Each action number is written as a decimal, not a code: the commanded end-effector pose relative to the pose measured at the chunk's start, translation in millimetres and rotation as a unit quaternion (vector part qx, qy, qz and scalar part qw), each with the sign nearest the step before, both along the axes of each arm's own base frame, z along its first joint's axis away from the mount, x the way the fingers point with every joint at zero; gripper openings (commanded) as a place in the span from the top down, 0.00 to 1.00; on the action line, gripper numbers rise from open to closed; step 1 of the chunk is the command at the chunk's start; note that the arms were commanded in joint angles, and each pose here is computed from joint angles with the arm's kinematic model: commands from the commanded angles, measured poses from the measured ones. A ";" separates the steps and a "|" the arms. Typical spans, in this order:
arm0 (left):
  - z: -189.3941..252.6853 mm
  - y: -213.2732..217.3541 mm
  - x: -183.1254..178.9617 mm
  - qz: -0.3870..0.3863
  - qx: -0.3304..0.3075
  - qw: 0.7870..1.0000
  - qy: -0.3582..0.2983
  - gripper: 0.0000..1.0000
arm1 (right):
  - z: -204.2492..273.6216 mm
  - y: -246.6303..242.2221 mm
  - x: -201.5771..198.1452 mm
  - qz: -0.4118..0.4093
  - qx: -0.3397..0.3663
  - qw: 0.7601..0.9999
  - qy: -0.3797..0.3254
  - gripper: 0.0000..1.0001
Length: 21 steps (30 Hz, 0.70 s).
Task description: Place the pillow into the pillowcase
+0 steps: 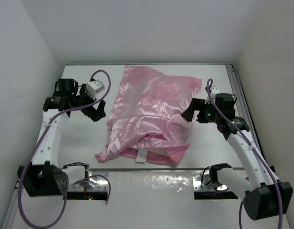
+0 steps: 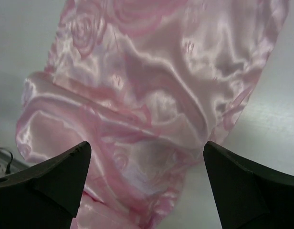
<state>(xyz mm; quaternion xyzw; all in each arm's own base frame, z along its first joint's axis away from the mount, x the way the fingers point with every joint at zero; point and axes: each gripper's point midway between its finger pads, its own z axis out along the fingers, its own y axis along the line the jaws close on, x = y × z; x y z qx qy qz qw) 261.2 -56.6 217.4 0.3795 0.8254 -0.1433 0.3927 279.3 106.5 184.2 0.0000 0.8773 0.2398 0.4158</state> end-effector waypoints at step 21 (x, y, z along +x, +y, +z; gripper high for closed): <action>-135.4 -104.7 282.1 0.071 -0.029 0.996 0.039 0.00 | -106.8 56.2 221.6 -0.073 0.159 0.980 0.090 0.40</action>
